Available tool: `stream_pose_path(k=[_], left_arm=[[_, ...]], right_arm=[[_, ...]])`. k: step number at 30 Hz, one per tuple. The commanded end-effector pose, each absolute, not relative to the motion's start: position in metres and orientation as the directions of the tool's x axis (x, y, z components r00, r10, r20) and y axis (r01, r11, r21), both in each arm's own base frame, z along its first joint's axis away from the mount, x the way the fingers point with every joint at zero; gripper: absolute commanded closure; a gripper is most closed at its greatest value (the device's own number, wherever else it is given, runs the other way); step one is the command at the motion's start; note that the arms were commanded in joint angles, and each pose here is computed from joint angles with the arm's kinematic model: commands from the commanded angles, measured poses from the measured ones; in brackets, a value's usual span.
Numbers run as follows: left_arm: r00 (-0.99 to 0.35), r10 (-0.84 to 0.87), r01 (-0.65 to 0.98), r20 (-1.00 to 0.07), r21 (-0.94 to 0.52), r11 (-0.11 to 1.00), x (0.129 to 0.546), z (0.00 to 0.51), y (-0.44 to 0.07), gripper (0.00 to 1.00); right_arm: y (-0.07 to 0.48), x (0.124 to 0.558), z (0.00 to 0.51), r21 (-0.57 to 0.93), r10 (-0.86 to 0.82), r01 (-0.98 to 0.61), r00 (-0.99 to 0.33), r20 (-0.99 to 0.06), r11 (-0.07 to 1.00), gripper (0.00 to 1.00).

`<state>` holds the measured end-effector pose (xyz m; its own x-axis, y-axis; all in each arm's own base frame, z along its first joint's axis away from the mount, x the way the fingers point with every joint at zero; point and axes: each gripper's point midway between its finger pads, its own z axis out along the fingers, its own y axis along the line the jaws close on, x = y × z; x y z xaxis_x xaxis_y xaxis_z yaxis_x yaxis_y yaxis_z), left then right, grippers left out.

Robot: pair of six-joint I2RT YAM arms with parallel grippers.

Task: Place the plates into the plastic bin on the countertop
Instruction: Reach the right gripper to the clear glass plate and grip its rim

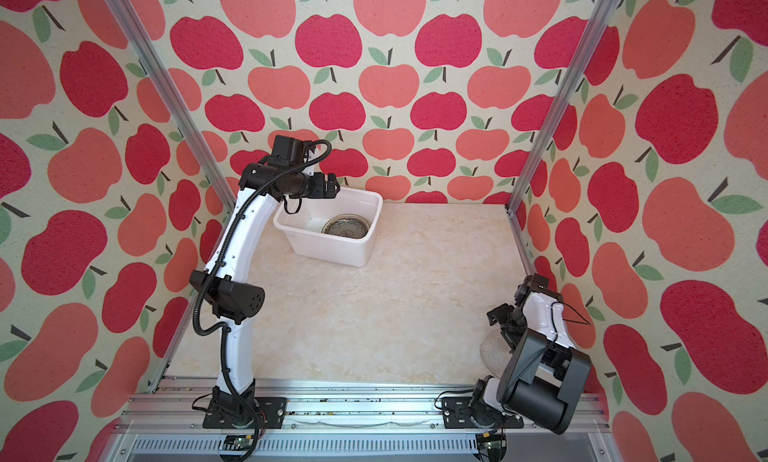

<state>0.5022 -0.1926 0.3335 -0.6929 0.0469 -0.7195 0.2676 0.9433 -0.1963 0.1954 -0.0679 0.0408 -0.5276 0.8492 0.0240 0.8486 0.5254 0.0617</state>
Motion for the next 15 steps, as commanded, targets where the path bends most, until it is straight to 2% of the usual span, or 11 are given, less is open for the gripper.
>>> stream_pose_path(k=[1,5,10,15], left_arm=[[-0.648,0.068,0.274,-0.759,-0.149,0.95,0.485,0.357,-0.184,0.01],[-0.587,0.04,0.278,-0.809,-0.155,0.948,0.47,0.364,-0.179,0.01],[-0.447,-0.051,0.274,-0.893,-0.191,0.943,0.448,0.379,-0.164,0.01],[-0.502,-0.056,0.238,-0.863,-0.2,0.95,0.433,0.365,-0.147,0.01]], right_arm=[[-0.063,0.193,0.028,0.037,0.839,0.841,-0.541,0.061,0.54,0.21],[-0.063,0.192,0.022,0.008,0.826,0.829,-0.559,0.075,0.56,0.31],[-0.061,0.193,0.017,-0.003,0.809,0.811,-0.583,0.081,0.585,0.48],[-0.06,0.195,0.016,-0.012,0.793,0.796,-0.603,0.084,0.606,0.65]])
